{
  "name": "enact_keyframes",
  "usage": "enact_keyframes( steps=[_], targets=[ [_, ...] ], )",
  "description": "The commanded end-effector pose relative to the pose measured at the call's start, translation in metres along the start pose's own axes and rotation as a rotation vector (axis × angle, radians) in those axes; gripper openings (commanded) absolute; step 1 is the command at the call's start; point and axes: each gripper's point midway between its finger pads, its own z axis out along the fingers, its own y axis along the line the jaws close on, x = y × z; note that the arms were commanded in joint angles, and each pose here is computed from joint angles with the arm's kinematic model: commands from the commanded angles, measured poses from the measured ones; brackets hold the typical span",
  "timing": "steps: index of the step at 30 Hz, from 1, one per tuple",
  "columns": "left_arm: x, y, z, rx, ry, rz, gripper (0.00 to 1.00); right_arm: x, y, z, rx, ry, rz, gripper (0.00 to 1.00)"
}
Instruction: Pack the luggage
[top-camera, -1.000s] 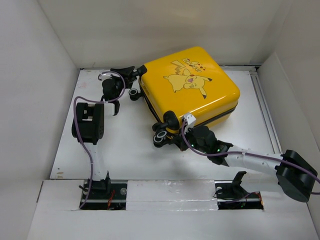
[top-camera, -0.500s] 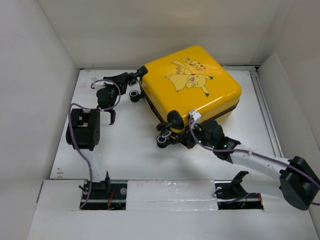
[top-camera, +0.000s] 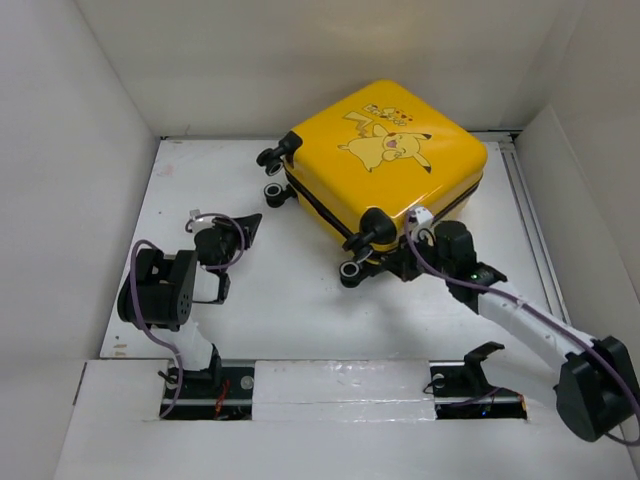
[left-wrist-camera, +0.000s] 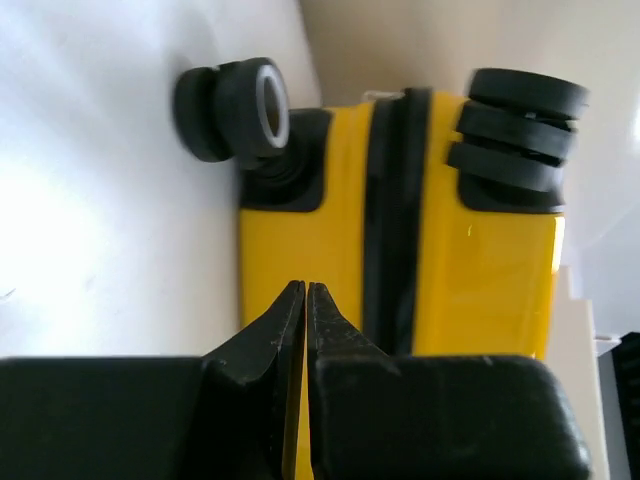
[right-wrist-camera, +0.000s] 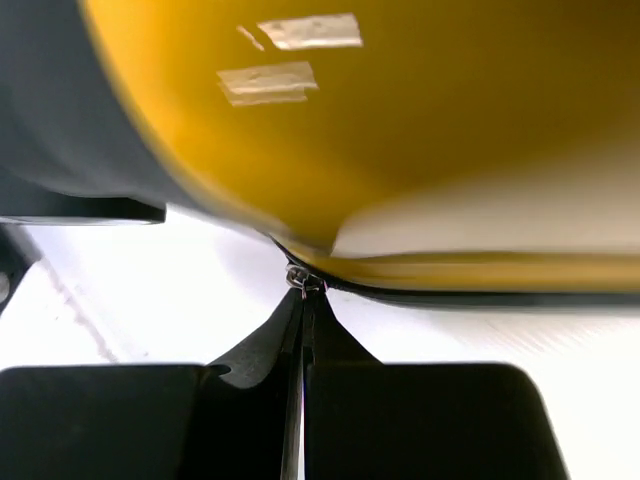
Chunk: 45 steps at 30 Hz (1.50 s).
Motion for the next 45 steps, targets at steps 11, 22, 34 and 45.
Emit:
enact_keyframes(
  steps=[11,22,34,45],
  targets=[
    [0.024,-0.112,-0.009,0.402,0.089,0.155,0.78,-0.081,-0.031,-0.127,0.317,-0.501,-0.054,0.00],
    [0.052,-0.115,-0.033,0.442,0.179,0.138,0.86,-0.040,-0.026,-0.070,0.128,-0.385,-0.043,0.00],
    [0.044,-0.161,-0.017,0.566,0.132,0.085,0.86,-0.035,-0.021,-0.068,0.109,-0.361,-0.063,0.00],
    [0.023,-0.182,0.011,0.475,0.008,0.206,0.86,-0.032,-0.019,-0.068,0.095,-0.348,-0.071,0.00]
  ],
)
